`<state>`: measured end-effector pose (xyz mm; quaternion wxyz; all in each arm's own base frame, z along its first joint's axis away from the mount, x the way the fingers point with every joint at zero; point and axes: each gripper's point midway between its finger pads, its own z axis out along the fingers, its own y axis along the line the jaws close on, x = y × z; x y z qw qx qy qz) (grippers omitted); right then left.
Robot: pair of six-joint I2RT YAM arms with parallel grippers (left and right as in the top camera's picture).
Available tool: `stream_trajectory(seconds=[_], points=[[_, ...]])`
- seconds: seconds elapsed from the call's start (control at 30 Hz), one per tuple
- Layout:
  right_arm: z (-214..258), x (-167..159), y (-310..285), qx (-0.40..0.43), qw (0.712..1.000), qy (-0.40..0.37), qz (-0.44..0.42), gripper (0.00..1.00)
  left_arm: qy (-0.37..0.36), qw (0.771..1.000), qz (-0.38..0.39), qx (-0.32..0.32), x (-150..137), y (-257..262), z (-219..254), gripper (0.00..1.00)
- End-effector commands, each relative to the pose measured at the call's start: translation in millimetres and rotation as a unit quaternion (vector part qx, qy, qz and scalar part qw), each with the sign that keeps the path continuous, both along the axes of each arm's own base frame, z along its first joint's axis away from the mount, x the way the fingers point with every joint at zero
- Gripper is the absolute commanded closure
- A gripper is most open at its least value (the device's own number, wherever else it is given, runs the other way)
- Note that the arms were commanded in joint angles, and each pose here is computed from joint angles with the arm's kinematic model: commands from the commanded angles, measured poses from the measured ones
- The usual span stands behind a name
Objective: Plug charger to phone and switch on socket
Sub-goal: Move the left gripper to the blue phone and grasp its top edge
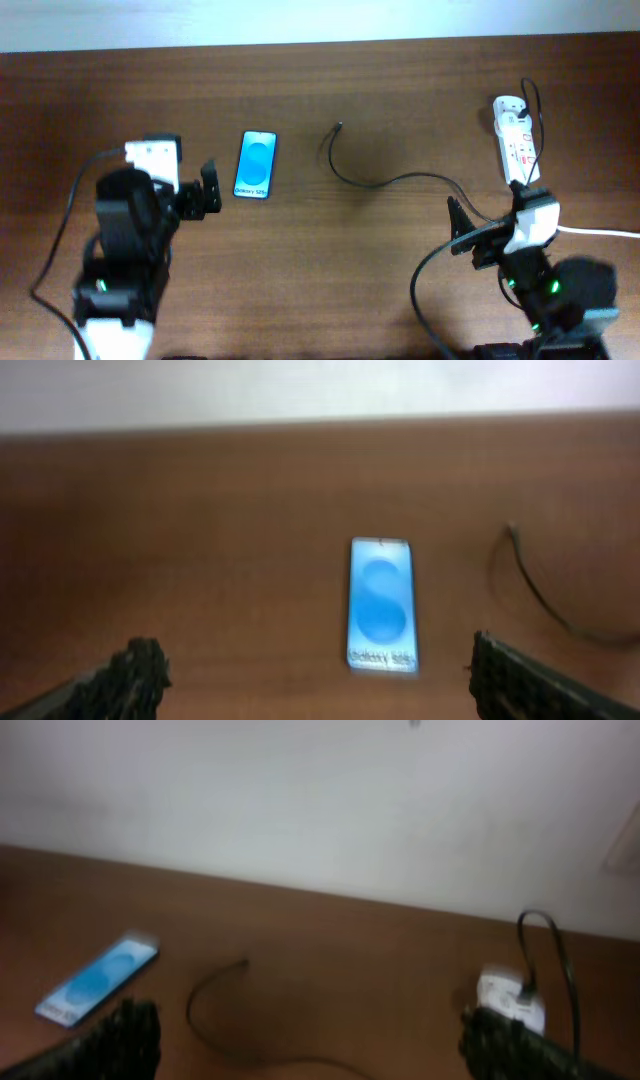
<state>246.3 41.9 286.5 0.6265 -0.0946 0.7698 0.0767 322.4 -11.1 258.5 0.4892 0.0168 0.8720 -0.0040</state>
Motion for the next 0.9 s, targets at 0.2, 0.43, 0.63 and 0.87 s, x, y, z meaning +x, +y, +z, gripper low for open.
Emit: stream_trajectory(seconds=[0.2,0.43,0.63,0.87], points=[[34.6,44.5,16.6,0.02,0.972,0.231,0.04,0.02,0.156,0.982,-0.097,-0.036,66.3,-39.0,41.3,0.01],[-39.7,89.2,30.4,0.047,0.909,0.409,0.067,0.02,0.175,0.972,-0.137,-0.074,83.1,-58.4,38.4,0.01],[-81.7,105.3,36.2,0.056,0.88,0.464,0.081,0.02,0.235,0.968,-0.075,-0.052,144.6,-66.4,-47.0,0.01],[-82.5,102.8,36.2,0.056,0.878,0.469,0.08,0.01,0.323,0.943,-0.074,-0.017,172.6,-95.8,-146.4,0.01]])
